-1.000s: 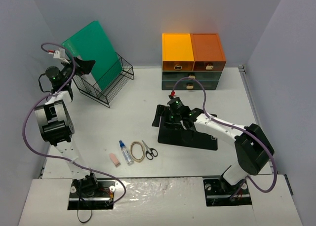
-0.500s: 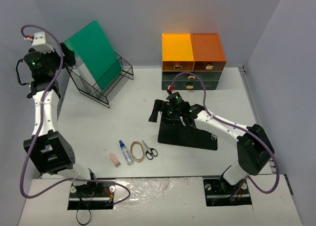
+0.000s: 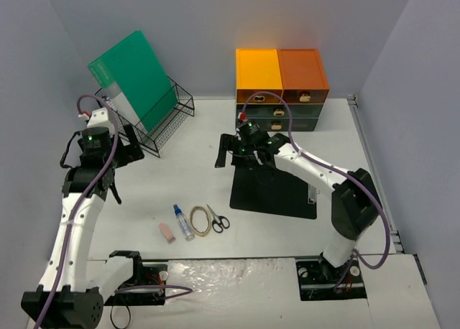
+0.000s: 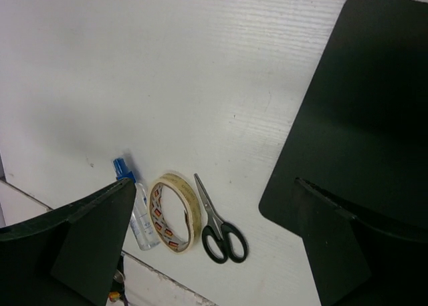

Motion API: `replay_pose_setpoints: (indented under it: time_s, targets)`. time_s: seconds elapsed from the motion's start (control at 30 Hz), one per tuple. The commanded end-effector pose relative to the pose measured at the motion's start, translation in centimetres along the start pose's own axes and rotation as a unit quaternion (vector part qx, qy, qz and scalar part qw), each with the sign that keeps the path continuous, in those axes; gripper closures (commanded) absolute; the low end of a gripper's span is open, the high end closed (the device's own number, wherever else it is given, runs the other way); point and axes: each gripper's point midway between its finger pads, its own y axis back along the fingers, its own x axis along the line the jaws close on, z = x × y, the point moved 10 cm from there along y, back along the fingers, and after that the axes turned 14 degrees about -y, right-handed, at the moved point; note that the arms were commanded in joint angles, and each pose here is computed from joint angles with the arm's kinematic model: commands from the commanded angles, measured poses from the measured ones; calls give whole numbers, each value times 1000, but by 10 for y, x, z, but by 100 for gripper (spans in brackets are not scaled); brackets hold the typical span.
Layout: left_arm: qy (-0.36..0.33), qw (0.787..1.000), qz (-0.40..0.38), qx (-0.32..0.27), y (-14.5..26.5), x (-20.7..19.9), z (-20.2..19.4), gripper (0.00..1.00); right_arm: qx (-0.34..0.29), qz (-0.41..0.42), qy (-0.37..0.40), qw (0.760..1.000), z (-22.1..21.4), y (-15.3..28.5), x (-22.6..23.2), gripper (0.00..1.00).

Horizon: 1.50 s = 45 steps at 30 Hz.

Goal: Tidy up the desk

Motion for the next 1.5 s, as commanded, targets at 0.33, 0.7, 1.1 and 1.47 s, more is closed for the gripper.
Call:
replay_pose_setpoints:
  time_s: [0.33, 0.7, 1.1, 1.47]
  targets:
    - [36, 997, -28, 62, 33, -11, -29, 3, -11, -132, 10, 991, 0, -11, -25, 0]
    - [-42, 965, -214, 144, -24, -138, -43, 3, -208, -243, -143, 937, 14, 57, -93, 0]
    - [-113, 940, -274, 168, -66, -236, -55, 3, -236, -306, -191, 902, 73, 84, -150, 0]
    - [-124, 937, -282, 163, -81, -257, -50, 3, -203, -346, -240, 884, 75, 76, -201, 0]
